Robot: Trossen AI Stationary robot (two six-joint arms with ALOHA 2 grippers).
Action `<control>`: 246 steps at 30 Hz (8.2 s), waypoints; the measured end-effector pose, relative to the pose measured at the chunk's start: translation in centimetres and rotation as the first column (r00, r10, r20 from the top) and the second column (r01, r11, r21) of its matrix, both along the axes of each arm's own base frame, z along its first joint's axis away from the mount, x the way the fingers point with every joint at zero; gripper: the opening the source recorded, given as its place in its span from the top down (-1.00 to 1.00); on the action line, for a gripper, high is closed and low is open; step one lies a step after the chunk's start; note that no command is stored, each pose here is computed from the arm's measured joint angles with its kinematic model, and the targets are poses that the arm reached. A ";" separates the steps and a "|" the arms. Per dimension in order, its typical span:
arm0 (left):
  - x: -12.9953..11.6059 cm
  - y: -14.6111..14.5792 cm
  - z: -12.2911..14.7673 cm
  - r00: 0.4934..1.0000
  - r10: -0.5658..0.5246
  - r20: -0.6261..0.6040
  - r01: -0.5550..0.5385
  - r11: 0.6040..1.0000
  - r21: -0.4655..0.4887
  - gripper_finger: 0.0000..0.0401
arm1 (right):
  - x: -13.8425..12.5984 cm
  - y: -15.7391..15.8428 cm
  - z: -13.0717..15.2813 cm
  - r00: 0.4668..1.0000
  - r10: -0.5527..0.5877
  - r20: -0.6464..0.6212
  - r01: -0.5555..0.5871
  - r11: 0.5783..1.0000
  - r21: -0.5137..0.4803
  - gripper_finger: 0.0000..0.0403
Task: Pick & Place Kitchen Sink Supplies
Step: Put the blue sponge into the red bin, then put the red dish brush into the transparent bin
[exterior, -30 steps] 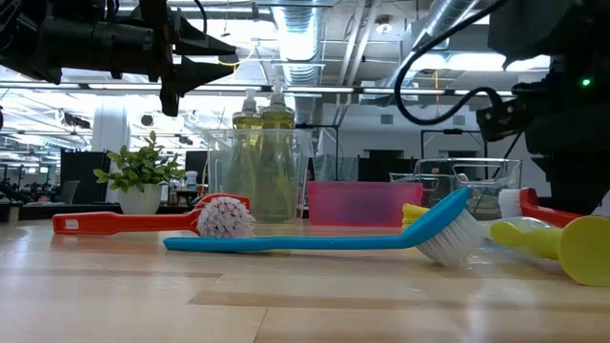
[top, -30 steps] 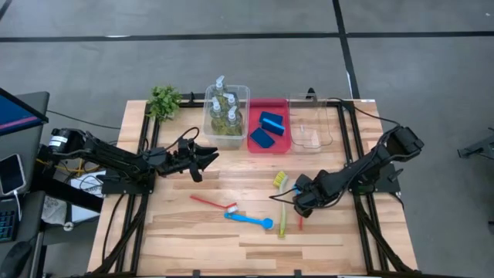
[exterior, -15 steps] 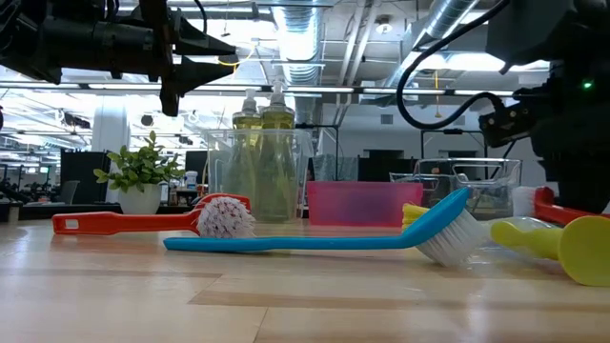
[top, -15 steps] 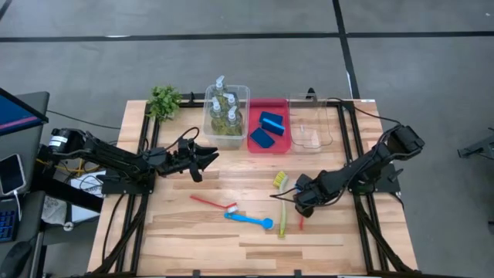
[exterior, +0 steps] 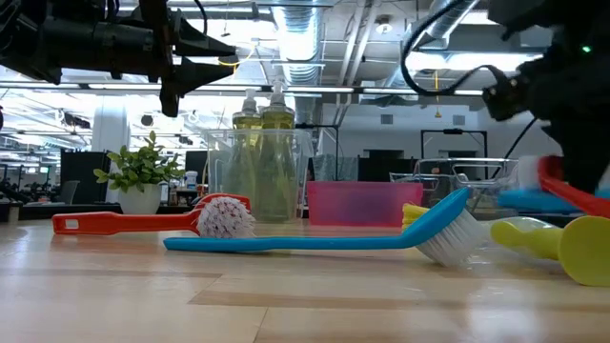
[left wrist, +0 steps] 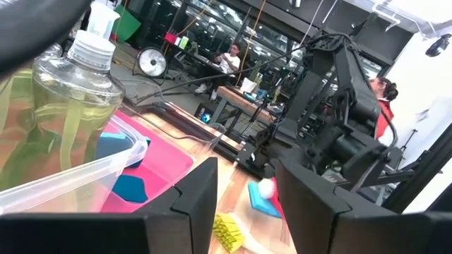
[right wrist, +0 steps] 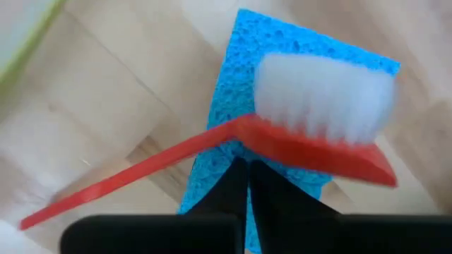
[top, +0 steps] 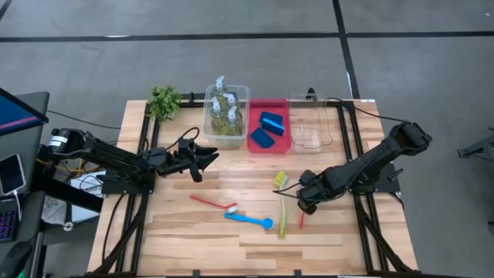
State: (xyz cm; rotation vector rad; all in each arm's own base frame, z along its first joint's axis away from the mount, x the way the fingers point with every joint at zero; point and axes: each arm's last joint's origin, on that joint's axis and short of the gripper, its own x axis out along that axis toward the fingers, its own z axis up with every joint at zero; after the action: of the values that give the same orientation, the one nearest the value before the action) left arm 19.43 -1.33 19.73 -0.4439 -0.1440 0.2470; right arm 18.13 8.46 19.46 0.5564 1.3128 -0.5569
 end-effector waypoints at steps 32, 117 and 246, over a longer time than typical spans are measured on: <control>0.0 0.0 -0.1 1.000 0.001 -0.009 -0.001 1.000 0.002 0.28 | 0.0 -0.4 8.1 0.997 0.077 -0.013 -0.078 0.984 -0.162 1.00; 0.0 0.0 -0.2 1.000 -0.007 0.012 0.008 0.995 -0.103 0.28 | 10.7 -20.3 5.7 0.887 0.413 0.209 -0.274 0.832 -0.482 0.49; 0.1 -1.1 -0.5 0.979 -0.203 -0.015 0.200 0.973 -0.118 0.28 | 11.9 1.6 -2.5 0.824 0.536 0.184 -0.515 0.844 -0.152 0.31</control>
State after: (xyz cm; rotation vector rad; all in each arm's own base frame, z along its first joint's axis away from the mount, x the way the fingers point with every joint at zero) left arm 19.49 -2.42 19.24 -0.5662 -0.0574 0.0612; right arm 30.02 10.10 16.99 0.1475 1.1531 -0.0903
